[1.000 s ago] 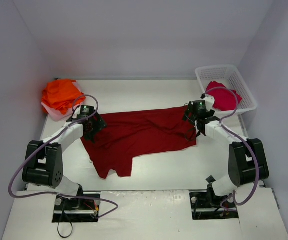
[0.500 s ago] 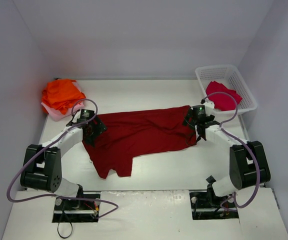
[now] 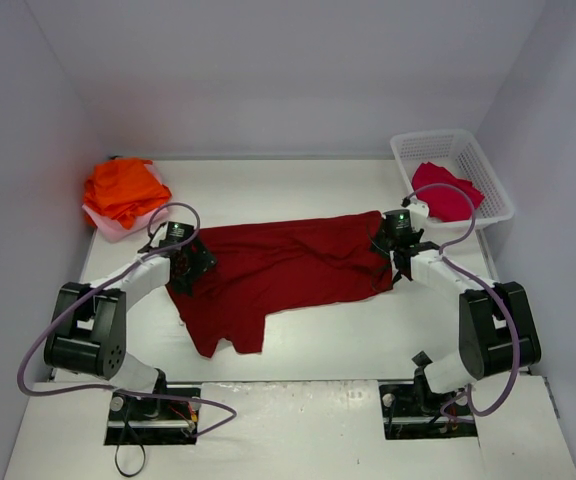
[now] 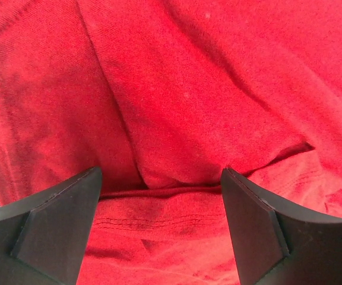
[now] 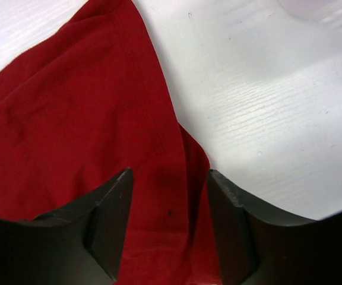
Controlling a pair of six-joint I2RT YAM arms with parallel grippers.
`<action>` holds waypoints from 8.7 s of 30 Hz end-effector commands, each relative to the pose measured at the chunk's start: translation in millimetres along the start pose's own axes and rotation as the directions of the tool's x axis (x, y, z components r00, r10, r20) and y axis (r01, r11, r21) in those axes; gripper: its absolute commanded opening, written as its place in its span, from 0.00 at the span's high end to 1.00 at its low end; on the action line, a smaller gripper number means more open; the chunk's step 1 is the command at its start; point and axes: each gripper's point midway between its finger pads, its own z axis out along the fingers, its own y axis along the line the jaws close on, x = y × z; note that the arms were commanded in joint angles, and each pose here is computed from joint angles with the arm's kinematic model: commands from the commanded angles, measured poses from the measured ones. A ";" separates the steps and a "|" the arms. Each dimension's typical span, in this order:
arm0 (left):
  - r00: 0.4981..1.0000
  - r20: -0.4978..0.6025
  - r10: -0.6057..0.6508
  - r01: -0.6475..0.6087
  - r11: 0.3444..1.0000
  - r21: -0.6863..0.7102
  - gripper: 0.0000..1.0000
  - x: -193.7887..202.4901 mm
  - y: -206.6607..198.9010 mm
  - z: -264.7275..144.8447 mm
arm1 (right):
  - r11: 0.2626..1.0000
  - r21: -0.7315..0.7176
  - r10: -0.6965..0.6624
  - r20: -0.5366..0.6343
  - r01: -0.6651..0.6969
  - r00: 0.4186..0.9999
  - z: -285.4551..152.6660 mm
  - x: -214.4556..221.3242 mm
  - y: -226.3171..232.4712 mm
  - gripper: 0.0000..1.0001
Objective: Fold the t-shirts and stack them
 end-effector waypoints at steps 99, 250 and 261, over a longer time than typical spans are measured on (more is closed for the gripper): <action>0.981 0.190 -0.039 0.045 0.999 -0.026 0.35 -52.0 36.4 -21.9 | 0.972 0.236 0.025 -0.018 -0.020 1.000 12.0 2.3 -45.5 1.00; 0.996 0.041 -0.084 0.081 0.994 0.077 0.22 12.9 42.8 -61.7 | 0.996 -0.002 -0.088 -0.085 0.088 0.992 -81.3 103.8 91.3 0.08; 0.999 -0.011 -0.052 0.053 0.997 0.058 0.22 26.6 49.8 -52.0 | 0.994 0.075 -0.072 -0.092 0.079 0.993 -63.8 111.4 78.2 0.07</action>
